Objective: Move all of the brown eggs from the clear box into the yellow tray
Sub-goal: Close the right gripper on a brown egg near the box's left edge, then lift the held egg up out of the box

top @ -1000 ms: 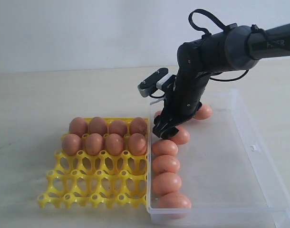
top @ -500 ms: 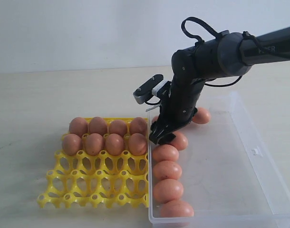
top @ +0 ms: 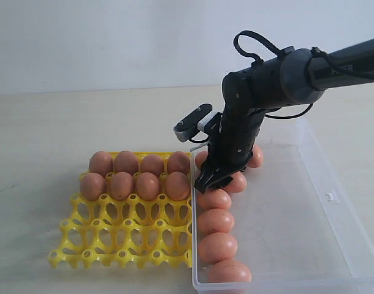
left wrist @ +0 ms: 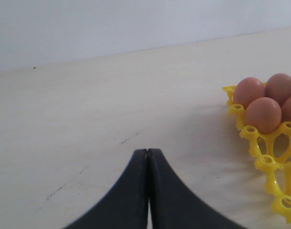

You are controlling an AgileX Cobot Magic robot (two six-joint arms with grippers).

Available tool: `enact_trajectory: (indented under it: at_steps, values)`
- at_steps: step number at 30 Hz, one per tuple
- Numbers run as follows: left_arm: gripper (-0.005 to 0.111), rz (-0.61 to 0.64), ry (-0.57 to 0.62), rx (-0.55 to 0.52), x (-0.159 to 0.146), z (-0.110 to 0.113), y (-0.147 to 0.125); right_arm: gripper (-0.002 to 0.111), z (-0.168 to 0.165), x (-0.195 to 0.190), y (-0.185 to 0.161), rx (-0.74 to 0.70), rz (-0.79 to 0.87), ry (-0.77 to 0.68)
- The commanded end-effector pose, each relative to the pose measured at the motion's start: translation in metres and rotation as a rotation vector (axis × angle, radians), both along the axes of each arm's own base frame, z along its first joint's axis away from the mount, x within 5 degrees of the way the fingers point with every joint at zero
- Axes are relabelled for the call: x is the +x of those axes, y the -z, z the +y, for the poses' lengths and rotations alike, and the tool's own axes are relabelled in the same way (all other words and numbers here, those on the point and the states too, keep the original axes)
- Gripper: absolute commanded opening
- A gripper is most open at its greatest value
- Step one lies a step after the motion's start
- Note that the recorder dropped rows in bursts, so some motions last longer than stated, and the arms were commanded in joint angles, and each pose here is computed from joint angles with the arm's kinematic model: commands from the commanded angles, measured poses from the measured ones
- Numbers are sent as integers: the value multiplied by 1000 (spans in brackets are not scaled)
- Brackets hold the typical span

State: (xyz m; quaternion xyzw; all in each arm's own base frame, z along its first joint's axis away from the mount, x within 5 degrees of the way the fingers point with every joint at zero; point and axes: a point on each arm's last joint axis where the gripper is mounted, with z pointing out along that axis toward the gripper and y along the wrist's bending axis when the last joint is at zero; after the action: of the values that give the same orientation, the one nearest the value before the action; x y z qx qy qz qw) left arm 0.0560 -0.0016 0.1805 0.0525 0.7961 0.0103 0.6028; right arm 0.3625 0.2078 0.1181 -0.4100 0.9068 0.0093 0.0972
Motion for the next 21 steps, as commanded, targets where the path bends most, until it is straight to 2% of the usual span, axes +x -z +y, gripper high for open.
enact_trajectory:
  at_steps: [1, 2, 4, 10, 21]
  values:
    - [0, -13, 7, -8, 0, -1, -2, 22, 0, -3, 5, -4, 20, 10]
    - [0, -13, 7, -8, 0, -1, -2, 13, 0, -2, 4, -2, 19, 16]
    - [0, -13, 7, -8, 0, -1, -2, 0, 1, -3, 3, 0, 18, 18]
    - [0, -13, 7, -8, 0, -1, -2, 0, 3, -1, -12, 42, -31, 27]
    - [0, -13, 7, -8, 0, -1, -2, 0, 4, -2, -77, 187, -191, 93]
